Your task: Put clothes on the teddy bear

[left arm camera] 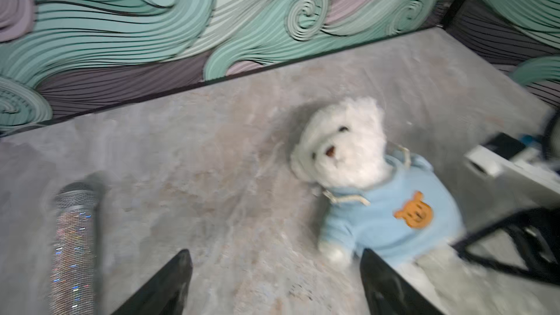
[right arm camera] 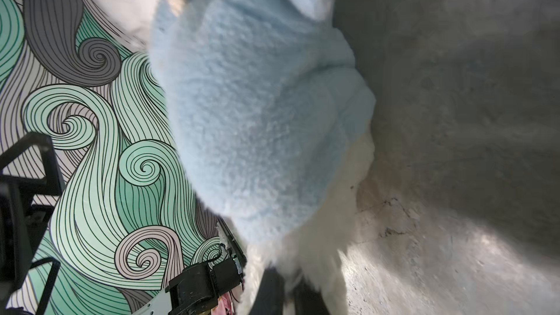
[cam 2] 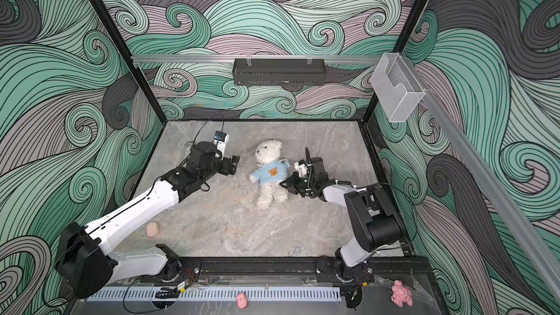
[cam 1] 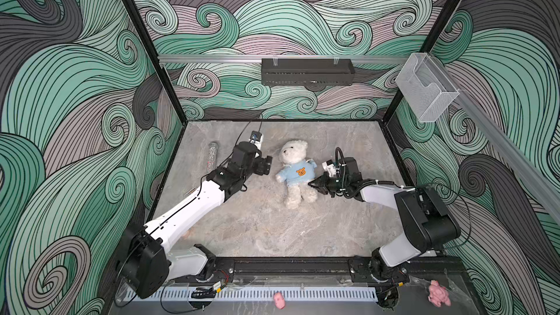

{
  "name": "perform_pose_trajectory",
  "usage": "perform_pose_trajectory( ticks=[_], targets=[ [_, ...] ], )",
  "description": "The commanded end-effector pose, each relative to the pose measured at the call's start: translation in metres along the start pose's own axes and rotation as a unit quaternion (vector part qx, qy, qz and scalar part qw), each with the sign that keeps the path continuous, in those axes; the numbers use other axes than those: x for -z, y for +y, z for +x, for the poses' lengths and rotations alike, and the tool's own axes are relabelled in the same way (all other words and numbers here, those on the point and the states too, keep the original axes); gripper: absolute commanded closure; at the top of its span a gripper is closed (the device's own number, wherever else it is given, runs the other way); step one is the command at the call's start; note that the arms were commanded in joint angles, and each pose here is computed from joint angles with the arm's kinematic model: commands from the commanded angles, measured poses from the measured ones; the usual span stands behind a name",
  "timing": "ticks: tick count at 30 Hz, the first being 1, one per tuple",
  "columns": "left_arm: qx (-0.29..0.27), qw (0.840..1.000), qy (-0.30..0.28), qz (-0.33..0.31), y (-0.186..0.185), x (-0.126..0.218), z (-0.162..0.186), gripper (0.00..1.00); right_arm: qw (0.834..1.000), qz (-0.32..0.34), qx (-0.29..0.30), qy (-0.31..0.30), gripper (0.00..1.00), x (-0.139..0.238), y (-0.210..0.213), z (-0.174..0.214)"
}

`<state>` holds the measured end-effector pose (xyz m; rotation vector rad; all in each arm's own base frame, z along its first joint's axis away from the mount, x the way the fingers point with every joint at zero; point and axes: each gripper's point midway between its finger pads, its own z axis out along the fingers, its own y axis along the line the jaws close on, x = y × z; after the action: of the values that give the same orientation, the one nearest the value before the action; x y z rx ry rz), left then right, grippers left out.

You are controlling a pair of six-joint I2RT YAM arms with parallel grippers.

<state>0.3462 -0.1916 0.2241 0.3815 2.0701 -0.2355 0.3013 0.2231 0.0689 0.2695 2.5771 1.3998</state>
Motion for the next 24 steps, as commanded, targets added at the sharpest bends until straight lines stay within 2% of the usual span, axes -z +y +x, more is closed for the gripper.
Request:
perform_pose_trajectory(
  ticks=[1, 4, 8, 11, 18, 24],
  targets=[
    [-0.055, 0.981, -0.03, 0.182, -0.077, 0.014, 0.015, 0.19, 0.999, 0.015, 0.008, 0.038, 0.93, -0.001, -0.01, 0.015],
    [-0.153, 0.951, -0.041, 0.266, -0.121, 0.016, 0.038, 0.25, 0.998, 0.039, 0.017, 0.047, 0.92, 0.0, -0.025, 0.021],
    [-0.242, 0.93, -0.006, 0.278, -0.137, -0.007, 0.067, 0.32, 0.998, 0.028, 0.013, 0.047, 0.92, -0.002, -0.029, 0.021],
    [-0.303, 0.917, 0.024, 0.258, -0.142, -0.033, 0.084, 0.32, 0.999, 0.024, 0.011, 0.045, 0.92, -0.003, -0.028, 0.02],
    [-0.419, 0.885, 0.04, 0.2, -0.149, -0.083, 0.093, 0.3, 0.999, 0.018, 0.013, 0.041, 0.92, -0.001, -0.024, 0.016],
    [-0.477, 0.866, 0.047, 0.144, -0.143, -0.119, 0.106, 0.29, 0.999, 0.015, 0.014, 0.039, 0.92, 0.001, -0.023, 0.013]
  ],
)
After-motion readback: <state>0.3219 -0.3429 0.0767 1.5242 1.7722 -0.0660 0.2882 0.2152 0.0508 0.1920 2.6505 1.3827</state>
